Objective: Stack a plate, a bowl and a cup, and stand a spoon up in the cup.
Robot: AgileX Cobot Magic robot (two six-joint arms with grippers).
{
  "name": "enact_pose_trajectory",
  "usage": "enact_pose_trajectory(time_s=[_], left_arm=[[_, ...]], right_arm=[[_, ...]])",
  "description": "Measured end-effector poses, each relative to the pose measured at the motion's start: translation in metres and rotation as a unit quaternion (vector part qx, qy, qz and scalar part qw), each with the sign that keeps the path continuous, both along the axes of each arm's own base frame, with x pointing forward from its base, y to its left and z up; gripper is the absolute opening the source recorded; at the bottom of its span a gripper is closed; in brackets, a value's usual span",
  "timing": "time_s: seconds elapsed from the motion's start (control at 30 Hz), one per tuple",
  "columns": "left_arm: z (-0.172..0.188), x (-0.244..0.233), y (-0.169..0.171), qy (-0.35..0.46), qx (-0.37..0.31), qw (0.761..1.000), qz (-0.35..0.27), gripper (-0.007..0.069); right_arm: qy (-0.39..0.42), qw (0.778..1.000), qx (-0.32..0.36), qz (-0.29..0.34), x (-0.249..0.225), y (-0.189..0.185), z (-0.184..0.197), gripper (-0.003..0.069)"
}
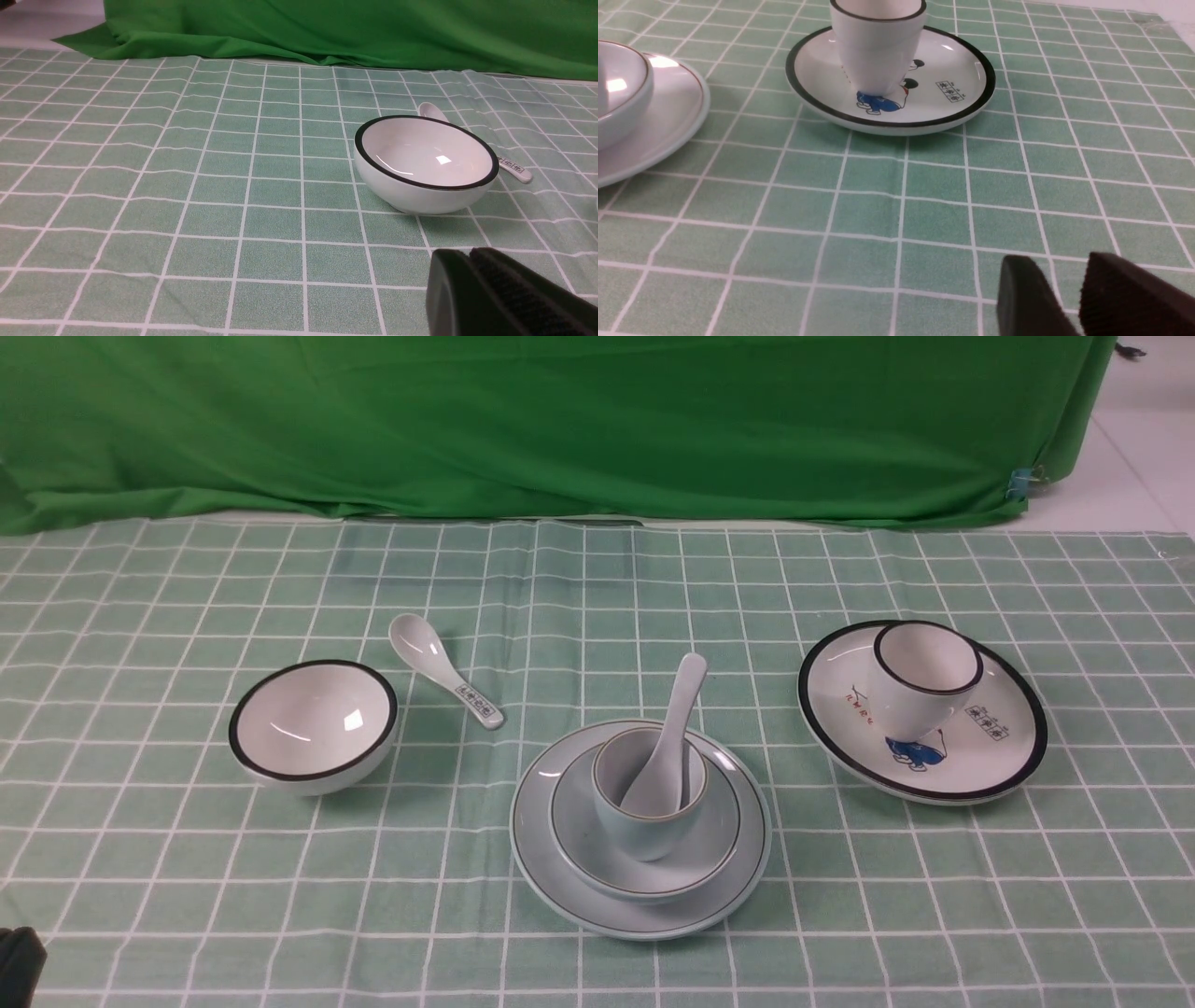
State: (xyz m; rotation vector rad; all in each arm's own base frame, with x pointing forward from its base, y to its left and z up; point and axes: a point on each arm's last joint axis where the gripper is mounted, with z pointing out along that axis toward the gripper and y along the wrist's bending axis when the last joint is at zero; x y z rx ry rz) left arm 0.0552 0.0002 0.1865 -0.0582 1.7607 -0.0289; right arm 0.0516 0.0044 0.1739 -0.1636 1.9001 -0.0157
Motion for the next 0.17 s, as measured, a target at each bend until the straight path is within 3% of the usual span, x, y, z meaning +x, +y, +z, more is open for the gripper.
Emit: enact_pose_trajectory(time_s=[0.17], left_arm=[[0.0,0.0,0.0,0.0,0.0,1.0,0.0,0.0013]], right_arm=[[0.0,1.0,0.0,0.0,0.0,0.0,0.0,0.0235]])
